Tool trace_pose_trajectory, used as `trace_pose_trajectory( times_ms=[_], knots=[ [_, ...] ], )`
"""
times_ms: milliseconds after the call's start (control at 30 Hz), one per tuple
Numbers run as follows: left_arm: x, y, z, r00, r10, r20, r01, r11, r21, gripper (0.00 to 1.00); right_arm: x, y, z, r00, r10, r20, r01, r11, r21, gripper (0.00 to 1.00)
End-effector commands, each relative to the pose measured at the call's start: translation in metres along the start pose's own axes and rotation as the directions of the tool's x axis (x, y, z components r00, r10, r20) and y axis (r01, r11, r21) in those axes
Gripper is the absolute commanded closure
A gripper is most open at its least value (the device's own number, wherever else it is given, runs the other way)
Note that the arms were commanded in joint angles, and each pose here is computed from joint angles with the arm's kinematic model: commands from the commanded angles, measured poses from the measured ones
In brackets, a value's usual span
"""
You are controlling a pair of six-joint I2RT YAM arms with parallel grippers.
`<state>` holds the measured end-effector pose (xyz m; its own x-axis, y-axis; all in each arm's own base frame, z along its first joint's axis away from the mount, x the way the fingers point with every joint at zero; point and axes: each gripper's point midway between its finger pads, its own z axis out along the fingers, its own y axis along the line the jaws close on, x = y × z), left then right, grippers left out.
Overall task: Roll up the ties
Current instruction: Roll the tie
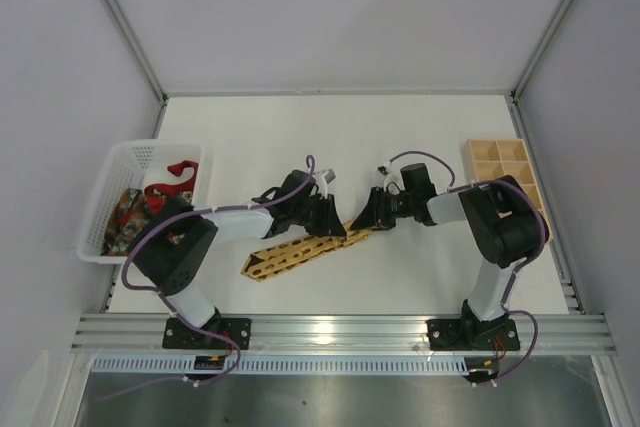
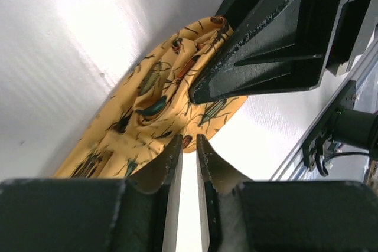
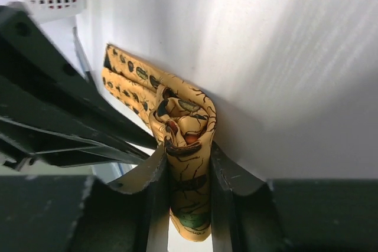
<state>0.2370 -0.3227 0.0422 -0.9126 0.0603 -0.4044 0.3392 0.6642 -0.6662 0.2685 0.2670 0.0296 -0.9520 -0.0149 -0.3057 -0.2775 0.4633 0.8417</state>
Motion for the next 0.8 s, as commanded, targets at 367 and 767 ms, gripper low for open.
trace_pose_trajectory(
  times_ms=[367,767],
  knots=[
    [-0.029,0.044,-0.016,0.995,0.006,0.096,0.017,0.971,-0.239,0.78,0.006,-0.004,-0.036,0.995,0.104,-0.016,-0.094,0.951,0.295,1.00],
    [0.007,0.020,0.012,0.999,0.043,0.030,-0.035,0.977,-0.209,0.81,0.003,-0.006,-0.093,0.992,-0.083,-0.096,0.127,0.638,0.760,1.00]
  ],
)
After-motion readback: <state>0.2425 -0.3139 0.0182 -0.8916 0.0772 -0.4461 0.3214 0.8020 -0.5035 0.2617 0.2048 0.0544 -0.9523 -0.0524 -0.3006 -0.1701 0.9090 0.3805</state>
